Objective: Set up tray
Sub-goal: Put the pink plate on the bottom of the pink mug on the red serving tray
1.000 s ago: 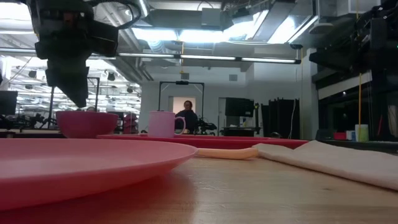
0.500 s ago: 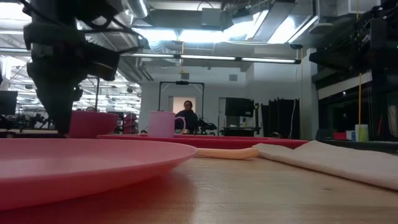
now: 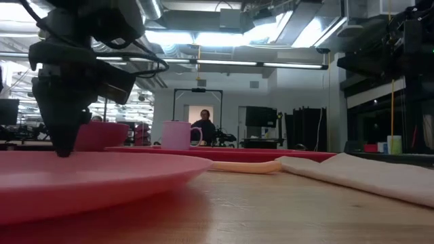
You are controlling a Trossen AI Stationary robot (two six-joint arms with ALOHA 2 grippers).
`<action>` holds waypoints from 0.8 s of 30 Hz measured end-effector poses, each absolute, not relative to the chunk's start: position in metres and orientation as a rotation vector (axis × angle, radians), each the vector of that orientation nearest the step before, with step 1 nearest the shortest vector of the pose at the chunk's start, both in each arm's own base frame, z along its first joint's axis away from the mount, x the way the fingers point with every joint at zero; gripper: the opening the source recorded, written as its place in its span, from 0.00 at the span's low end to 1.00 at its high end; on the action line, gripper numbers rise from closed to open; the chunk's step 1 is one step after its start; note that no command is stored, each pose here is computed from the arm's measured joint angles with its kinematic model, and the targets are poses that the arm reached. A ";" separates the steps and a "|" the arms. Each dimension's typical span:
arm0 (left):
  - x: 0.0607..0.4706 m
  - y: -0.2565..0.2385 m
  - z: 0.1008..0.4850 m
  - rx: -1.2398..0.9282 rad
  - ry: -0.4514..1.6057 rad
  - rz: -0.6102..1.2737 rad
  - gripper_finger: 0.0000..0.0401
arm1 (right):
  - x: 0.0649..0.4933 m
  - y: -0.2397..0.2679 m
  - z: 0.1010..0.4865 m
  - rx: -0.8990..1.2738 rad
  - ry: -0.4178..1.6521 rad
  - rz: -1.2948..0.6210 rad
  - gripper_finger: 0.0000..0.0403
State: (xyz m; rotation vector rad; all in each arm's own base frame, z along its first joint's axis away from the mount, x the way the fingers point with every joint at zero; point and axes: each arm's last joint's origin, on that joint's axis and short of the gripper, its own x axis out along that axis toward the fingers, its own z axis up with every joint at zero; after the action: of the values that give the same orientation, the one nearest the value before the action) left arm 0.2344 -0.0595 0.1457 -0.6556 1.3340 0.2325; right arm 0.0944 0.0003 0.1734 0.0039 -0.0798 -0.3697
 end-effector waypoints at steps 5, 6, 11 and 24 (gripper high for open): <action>0.238 -0.061 0.143 -0.642 1.326 0.205 0.30 | 0.094 0.000 0.173 0.004 -0.080 -0.370 0.10; 0.238 -0.061 0.142 -0.642 1.323 0.203 0.30 | 0.094 0.000 0.173 0.004 -0.080 -0.370 0.10; 0.238 -0.062 0.140 -0.672 1.358 0.174 0.30 | 0.094 0.000 0.173 0.010 -0.081 -0.370 0.10; 0.241 -0.064 0.131 -0.685 1.405 0.136 0.26 | 0.094 0.000 0.173 0.024 -0.083 -0.369 0.10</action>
State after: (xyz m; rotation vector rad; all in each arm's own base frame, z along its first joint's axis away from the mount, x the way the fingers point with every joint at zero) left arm 0.2413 -0.0638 0.1309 -0.6847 1.4053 0.1365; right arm 0.0944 0.0002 0.1734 0.0238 -0.0831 -0.3693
